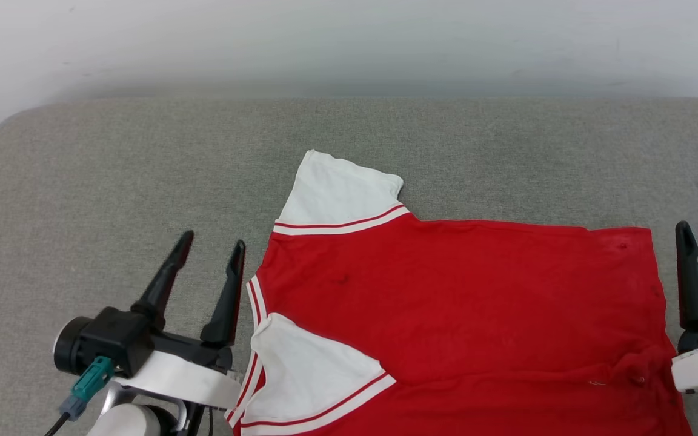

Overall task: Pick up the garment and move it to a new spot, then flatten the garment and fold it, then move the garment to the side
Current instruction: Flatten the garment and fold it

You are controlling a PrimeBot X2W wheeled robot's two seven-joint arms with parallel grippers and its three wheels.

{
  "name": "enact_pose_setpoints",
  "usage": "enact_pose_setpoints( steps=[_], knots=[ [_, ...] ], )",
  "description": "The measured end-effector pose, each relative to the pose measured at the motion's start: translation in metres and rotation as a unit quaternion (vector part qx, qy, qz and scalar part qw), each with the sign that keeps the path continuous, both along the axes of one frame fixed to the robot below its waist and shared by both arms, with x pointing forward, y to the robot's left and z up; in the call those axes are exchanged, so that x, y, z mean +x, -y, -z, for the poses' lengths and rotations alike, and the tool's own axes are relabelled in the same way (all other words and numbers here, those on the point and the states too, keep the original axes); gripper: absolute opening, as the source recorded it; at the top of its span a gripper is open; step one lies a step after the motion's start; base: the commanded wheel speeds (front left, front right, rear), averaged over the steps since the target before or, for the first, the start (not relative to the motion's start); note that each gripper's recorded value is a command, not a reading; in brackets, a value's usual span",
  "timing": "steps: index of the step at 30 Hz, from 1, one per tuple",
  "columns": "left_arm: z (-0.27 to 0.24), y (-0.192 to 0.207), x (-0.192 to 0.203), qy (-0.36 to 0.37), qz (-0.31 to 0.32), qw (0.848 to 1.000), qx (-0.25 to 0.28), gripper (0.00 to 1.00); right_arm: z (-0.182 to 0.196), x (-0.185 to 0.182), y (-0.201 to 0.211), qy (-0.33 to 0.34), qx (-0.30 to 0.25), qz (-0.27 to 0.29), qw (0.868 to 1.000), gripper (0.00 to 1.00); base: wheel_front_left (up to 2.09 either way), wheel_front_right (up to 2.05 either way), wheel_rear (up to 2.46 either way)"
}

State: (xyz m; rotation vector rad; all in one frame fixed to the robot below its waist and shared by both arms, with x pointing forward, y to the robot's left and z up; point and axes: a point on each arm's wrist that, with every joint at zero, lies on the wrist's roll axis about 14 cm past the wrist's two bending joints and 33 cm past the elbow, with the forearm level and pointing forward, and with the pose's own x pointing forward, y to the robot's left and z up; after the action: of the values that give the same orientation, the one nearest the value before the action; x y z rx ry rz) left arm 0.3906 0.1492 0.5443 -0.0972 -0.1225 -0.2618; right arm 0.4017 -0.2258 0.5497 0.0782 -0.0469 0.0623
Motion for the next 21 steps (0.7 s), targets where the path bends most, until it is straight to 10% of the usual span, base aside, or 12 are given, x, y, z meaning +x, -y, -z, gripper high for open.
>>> enact_pose_setpoints(
  steps=[21],
  knots=[
    [0.009,0.015,0.089,-0.054,0.096,0.991,0.079,1.0,0.015,0.008,-0.011,0.04,0.032,0.027,0.998,1.0,0.0,0.0,0.0]
  ],
)
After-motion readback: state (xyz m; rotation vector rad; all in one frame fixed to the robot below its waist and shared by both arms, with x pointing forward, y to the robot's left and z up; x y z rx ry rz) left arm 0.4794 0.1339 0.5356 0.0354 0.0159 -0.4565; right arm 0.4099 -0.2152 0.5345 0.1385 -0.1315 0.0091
